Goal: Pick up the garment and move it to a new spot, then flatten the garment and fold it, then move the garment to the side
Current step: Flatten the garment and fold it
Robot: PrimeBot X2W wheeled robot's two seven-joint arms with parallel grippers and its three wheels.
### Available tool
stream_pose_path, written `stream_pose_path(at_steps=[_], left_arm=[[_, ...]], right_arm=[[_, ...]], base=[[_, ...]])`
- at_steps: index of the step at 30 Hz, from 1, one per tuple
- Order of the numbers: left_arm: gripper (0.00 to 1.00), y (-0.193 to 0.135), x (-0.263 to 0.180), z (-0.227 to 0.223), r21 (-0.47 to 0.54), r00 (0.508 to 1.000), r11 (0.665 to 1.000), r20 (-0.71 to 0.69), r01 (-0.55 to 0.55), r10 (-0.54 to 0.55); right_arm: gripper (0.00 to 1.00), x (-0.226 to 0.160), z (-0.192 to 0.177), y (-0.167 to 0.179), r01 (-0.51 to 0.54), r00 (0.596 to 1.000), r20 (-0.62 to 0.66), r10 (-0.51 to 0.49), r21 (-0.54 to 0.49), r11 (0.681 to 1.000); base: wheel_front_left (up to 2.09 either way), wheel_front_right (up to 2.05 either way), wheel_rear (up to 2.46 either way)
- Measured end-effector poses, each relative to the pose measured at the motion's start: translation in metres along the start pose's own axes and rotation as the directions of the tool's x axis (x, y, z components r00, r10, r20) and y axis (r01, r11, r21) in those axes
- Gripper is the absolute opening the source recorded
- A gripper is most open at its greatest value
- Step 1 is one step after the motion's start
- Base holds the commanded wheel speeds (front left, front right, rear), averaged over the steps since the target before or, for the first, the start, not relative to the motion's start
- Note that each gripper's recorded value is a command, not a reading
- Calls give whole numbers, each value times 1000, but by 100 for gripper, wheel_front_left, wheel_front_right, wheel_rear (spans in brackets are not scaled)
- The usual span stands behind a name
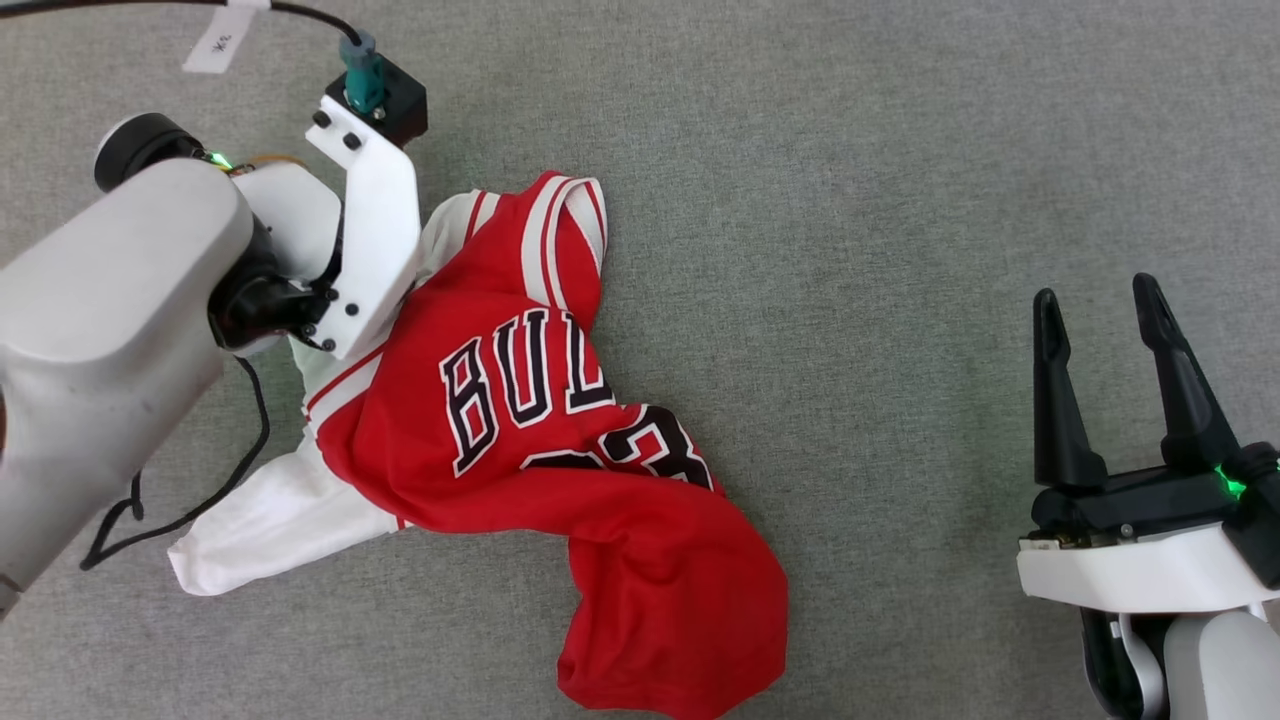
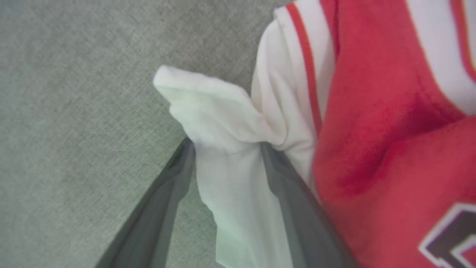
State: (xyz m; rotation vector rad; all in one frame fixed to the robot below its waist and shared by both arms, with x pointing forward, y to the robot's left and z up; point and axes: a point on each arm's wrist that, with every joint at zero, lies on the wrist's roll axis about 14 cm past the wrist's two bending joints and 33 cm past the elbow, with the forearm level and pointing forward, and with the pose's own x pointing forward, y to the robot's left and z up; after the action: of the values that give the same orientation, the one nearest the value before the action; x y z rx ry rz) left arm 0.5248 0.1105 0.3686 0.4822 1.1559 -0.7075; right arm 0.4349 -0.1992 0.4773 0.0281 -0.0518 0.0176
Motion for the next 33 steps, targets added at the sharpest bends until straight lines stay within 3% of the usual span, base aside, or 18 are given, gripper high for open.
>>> stream_pose_path(at_steps=[5, 10, 19, 27, 33], left_arm=[[0, -5, -12, 8, 29, 998, 999, 63, -20, 18], [0, -5, -55, 35, 48, 978, 997, 205, -62, 50], [0, -64, -125, 101, 240, 896, 969, 442, -63, -51], [0, -156, -94, 136, 409, 840, 907, 453, 102, -299], [0, -209, -30, 101, 456, 877, 857, 276, 241, -394]], right_arm=[[100, -2, 10, 0, 0, 1000, 25, 0, -3, 1000], [100, -12, 22, 4, -8, 999, 45, 8, 3, 1000], [100, -24, 45, 7, -15, 995, 102, 13, 15, 1000], [100, -27, 44, -19, 62, 994, 95, -62, 6, 998], [100, -26, 37, -35, 109, 991, 75, -108, -6, 994]], base=[[0, 0, 0], [0, 0, 0], [0, 0, 0], [0, 0, 0], [0, 0, 0]])
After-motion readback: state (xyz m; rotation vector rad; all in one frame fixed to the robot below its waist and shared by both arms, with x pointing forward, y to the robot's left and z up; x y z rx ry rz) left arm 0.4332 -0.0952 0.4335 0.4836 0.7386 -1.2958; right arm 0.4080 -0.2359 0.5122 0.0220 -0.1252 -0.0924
